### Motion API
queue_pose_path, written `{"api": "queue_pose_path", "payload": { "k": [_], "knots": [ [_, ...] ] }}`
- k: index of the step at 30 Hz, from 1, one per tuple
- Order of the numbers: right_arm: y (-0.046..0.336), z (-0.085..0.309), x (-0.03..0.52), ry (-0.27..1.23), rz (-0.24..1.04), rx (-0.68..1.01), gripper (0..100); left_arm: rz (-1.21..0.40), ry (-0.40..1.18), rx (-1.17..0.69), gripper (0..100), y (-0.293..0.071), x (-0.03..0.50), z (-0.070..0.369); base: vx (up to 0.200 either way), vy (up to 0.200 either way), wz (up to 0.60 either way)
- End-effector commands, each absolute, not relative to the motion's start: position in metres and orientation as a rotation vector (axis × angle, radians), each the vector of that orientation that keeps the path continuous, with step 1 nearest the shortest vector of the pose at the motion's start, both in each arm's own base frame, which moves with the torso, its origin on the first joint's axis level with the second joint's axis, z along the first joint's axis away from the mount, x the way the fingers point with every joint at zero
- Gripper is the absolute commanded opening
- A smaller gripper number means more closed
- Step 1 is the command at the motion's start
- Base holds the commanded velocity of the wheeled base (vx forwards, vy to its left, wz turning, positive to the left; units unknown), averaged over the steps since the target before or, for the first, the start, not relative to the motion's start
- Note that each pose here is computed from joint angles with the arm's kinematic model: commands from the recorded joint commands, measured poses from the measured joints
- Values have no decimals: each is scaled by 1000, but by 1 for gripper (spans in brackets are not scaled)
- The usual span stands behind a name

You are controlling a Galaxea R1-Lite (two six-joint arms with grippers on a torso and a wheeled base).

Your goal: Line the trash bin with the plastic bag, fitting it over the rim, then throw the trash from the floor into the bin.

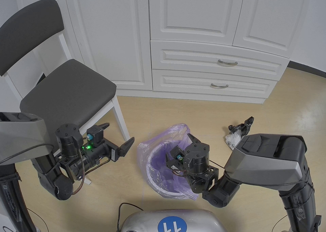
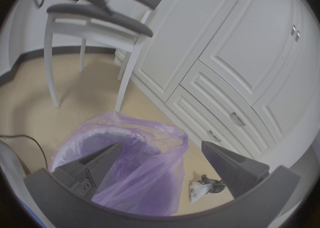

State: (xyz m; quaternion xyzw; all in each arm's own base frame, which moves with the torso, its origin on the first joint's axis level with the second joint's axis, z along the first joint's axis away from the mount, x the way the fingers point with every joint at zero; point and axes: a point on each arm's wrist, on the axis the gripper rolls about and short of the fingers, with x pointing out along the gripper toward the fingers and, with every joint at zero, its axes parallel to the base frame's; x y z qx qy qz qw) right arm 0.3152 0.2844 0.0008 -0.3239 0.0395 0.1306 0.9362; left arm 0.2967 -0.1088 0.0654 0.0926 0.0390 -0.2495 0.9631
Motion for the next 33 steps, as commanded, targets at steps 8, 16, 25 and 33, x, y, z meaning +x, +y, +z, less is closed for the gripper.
{"api": "queue_pose_path", "payload": {
  "k": [8,16,25,33],
  "knots": [
    [211,35,299,193,339,-674,100,-120,108,68,100,-37,234,100,0,0,0],
    [189,27,320,223,282,-747,100,-55,61,54,100,-22,224,113,0,0,0],
    [198,-26,355,307,279,-767,100,-75,42,58,100,-27,222,117,0,0,0],
    [203,-45,367,387,312,-764,100,-84,53,59,100,-29,221,115,0,0,0]
  ]
}}
